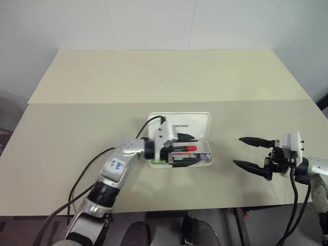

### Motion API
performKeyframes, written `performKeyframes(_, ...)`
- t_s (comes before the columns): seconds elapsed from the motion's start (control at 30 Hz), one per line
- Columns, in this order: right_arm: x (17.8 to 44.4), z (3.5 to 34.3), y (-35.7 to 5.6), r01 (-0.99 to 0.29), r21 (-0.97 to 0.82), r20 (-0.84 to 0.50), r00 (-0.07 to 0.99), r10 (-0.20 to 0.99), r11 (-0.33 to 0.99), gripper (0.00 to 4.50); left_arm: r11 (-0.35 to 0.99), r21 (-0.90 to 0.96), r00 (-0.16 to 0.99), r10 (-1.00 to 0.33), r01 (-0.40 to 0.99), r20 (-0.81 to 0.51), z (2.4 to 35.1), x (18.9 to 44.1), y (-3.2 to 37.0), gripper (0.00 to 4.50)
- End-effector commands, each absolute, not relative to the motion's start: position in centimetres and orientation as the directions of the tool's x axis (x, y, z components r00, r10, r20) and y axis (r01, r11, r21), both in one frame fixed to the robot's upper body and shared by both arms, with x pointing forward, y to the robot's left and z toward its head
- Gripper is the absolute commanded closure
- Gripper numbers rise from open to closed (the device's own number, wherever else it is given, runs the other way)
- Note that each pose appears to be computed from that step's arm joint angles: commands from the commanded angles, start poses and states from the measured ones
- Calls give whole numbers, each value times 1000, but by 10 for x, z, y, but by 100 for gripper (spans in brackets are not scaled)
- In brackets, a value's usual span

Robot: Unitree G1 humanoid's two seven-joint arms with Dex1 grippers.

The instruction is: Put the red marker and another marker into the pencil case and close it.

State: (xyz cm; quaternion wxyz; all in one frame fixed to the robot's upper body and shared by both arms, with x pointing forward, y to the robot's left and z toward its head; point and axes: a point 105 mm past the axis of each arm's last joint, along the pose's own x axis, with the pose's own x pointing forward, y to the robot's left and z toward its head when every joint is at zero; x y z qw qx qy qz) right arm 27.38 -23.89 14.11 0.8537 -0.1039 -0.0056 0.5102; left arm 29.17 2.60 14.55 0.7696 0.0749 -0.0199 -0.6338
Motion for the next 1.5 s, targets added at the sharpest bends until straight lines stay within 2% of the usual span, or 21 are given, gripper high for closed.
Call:
performKeyframes(0.03,279,148,-238,-871,-225,-71,462,884,437,0,248,191,252,-968,950,2,164,282,55,39)
performKeyframes(0.07,282,150,-237,-870,-229,-62,460,886,436,0,286,198,288,-957,938,17,167,281,70,39)
performKeyframes(0.1,285,153,-236,-870,-232,-55,459,887,436,0,323,200,323,-946,925,33,169,280,82,79)
performKeyframes(0.17,290,156,-234,-871,-241,-48,452,891,429,0,379,211,379,-924,901,44,172,279,105,130)
performKeyframes(0.47,306,177,-227,-877,-275,-50,423,905,395,0,554,291,574,-819,780,22,184,274,189,446)
performKeyframes(0.6,310,183,-226,-878,-283,-54,415,908,385,0,588,307,611,-791,748,25,184,278,198,446)
performKeyframes(0.73,320,197,-225,-865,-322,-51,422,905,385,0,713,320,741,-670,624,47,179,310,209,446)
performKeyframes(1.0,325,206,-225,-845,-356,-39,439,898,398,0,770,263,790,-611,581,44,166,359,185,446)
performKeyframes(1.2,323,207,-223,-836,-366,-34,450,892,408,0,680,232,682,-727,696,84,173,373,136,446)
performKeyframes(1.33,322,206,-223,-832,-363,-29,460,887,420,0,589,233,581,-806,773,110,179,364,118,446)
performKeyframes(1.5,319,204,-224,-829,-355,-26,470,882,432,0,447,242,431,-894,861,118,180,338,109,446)
